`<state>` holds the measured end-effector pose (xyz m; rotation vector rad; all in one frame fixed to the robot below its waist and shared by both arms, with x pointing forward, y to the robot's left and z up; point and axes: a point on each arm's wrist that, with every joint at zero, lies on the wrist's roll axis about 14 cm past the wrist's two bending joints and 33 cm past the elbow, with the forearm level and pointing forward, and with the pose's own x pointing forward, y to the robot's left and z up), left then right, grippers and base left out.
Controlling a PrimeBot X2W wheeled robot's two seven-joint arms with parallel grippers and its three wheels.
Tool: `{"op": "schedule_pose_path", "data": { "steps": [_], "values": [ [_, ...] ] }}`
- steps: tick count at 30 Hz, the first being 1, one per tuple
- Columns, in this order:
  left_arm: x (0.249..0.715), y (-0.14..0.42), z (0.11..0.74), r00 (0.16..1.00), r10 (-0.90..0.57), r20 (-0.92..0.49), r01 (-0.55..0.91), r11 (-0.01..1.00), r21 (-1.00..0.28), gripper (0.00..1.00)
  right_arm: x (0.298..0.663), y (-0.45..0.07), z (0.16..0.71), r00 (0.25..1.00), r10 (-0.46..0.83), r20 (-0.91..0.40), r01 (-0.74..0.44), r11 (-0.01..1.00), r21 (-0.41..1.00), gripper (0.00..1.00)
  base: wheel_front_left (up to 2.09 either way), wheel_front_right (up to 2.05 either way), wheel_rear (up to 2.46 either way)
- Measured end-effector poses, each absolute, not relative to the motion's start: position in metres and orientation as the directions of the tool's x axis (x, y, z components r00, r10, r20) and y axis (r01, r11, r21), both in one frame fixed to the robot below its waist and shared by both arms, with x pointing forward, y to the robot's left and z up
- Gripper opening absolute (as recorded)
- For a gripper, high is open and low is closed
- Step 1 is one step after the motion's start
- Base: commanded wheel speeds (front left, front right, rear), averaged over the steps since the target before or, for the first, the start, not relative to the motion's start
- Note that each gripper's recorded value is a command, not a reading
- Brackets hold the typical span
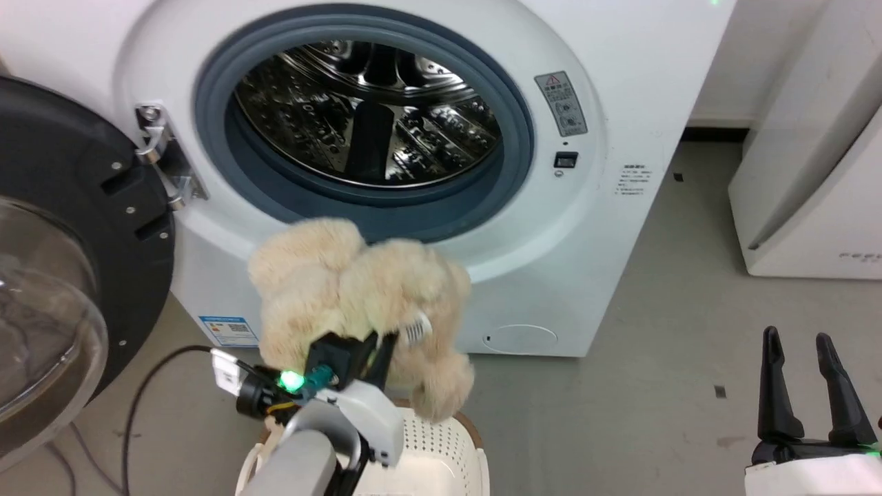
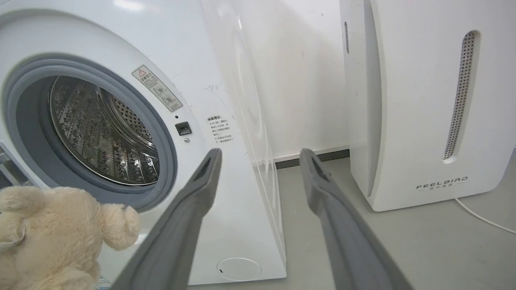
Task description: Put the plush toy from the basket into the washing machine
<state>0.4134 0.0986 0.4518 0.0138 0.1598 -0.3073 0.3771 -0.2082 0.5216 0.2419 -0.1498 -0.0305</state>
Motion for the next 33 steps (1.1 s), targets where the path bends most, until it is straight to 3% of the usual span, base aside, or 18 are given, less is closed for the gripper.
{"op": "schedule_pose_path", "data": {
  "steps": [14,33],
  "values": [
    [0.499,0.097,0.502,0.967,-0.255,0.014,0.255,0.967,-0.01,0.0,0.401,-0.223,0.515,0.986,-0.094,0.137,0.059,0.969,0.238,1.0,0.0,0.0,0.0],
    [0.667,0.1,0.478,0.975,-0.208,0.075,0.204,0.977,0.058,0.0,0.454,-0.251,0.459,0.986,-0.161,0.034,0.149,0.96,0.236,1.0,0.0,0.0,0.0]
  ]
}}
